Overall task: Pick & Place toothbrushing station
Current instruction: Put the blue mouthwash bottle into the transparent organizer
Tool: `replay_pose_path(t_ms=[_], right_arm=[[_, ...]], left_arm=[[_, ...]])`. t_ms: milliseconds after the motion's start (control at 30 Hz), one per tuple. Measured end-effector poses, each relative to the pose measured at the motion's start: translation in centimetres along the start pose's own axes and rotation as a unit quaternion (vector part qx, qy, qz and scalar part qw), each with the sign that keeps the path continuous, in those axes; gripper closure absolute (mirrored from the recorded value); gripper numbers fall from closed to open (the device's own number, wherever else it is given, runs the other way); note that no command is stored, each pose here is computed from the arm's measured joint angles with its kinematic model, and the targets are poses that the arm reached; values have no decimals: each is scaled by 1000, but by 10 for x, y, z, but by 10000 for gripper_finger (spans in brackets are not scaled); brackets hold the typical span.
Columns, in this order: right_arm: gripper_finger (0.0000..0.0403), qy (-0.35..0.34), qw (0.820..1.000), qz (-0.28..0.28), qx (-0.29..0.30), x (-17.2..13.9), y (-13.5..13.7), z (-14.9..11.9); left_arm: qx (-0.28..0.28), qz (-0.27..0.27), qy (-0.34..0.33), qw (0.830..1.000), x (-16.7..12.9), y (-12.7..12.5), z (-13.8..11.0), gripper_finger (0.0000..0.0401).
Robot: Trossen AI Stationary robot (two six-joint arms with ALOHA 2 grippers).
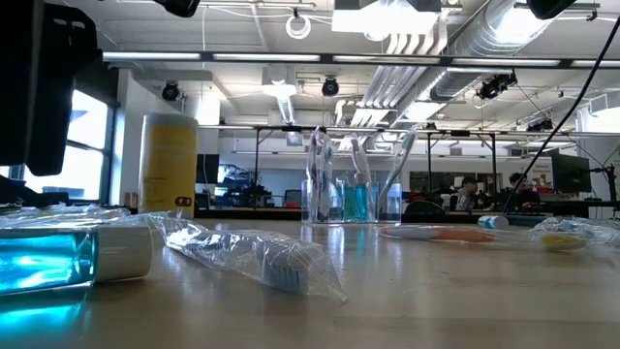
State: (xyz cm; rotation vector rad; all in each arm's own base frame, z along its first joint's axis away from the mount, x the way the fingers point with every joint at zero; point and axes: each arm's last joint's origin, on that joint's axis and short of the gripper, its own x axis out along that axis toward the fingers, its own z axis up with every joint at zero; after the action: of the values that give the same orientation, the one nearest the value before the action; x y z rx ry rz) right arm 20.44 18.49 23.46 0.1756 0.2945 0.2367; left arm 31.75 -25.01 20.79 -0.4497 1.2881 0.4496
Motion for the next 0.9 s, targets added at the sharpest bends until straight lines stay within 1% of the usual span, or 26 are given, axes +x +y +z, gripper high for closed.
replay_pose_path(t_ms=[100,300,533,667,733,767,900], right_arm=[[188,0,1000,0,-1,0,0,0],[188,1,1000,0,-1,0,0,0],[188,2,1000,0,-1,0,0,0],[188,2,1000,0,-1,0,0,0],[188,3,1000,-1,-1,0,0,0],[188,3,1000,-1,-1,0,0,0],[188,3,1000,-1,1,0,0,-1]], left_arm=[[9,-10,-3,1000,0,-2,1,34],[8,-37,-12,999,0,-7,2,34],[9,-23,-8,1000,4,-6,1,34],[11,-17,4,1000,18,-10,-1,34],[15,-2,15,1000,26,-10,-3,34],[15,-4,20,1000,30,-11,-4,34],[16,6,29,999,36,-11,-5,34]])
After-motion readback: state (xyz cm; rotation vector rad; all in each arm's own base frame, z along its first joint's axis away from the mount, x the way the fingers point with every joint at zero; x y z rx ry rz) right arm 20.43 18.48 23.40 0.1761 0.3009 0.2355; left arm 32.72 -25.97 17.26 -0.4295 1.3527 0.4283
